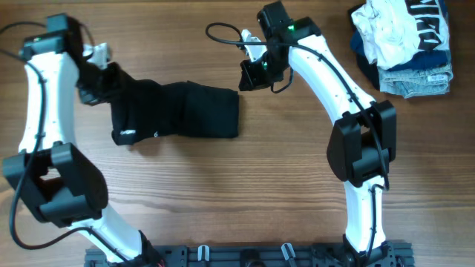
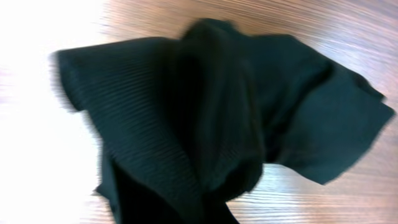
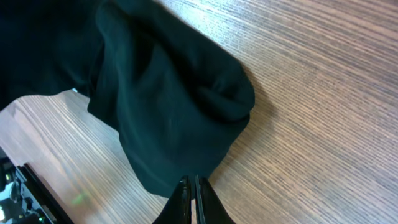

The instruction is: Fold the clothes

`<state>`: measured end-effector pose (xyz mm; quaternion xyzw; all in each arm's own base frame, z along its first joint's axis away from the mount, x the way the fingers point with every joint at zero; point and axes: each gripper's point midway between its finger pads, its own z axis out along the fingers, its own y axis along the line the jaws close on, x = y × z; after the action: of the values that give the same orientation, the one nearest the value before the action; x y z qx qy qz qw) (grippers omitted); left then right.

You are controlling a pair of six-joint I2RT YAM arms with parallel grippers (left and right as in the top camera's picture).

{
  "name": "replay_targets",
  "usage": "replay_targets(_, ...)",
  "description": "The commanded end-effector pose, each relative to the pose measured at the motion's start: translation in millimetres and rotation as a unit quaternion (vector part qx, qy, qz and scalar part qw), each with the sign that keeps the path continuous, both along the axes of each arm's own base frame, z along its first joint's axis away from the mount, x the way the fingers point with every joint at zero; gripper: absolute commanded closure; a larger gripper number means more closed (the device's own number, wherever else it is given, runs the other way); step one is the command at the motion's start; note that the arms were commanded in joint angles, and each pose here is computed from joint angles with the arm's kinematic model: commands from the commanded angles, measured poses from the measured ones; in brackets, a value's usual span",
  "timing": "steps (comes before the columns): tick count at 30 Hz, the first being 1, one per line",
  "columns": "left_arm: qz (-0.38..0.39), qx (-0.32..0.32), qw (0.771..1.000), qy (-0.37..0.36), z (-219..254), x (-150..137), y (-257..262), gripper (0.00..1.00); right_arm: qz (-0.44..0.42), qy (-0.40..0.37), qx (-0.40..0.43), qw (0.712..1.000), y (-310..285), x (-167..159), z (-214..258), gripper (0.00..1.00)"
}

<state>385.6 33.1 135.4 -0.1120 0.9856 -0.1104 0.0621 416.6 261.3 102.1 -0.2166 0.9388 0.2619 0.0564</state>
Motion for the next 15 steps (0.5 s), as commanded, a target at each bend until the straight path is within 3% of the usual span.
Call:
replay_targets(1,-0.035,-0.051,0.997,-0.040,19,16,-62,0.96,-0.023,-0.015,0.020,0.999,-19,18,15,0.96)
replay_targets(4,-0.081,-0.103,0.989,-0.069,29,25,-113,0.96,-0.064,-0.035,0.027,0.997,-51,34,38,0.96)
replay_targets(9,-0.128,-0.114,0.982,-0.076,27,23,-175,0.96,-0.157,-0.087,0.039,0.983,-136,63,84,0.96)
replay_targets(15,-0.176,-0.115,0.976,-0.057,4,17,-217,0.91,-0.186,-0.087,0.061,0.977,-166,68,93,0.96)
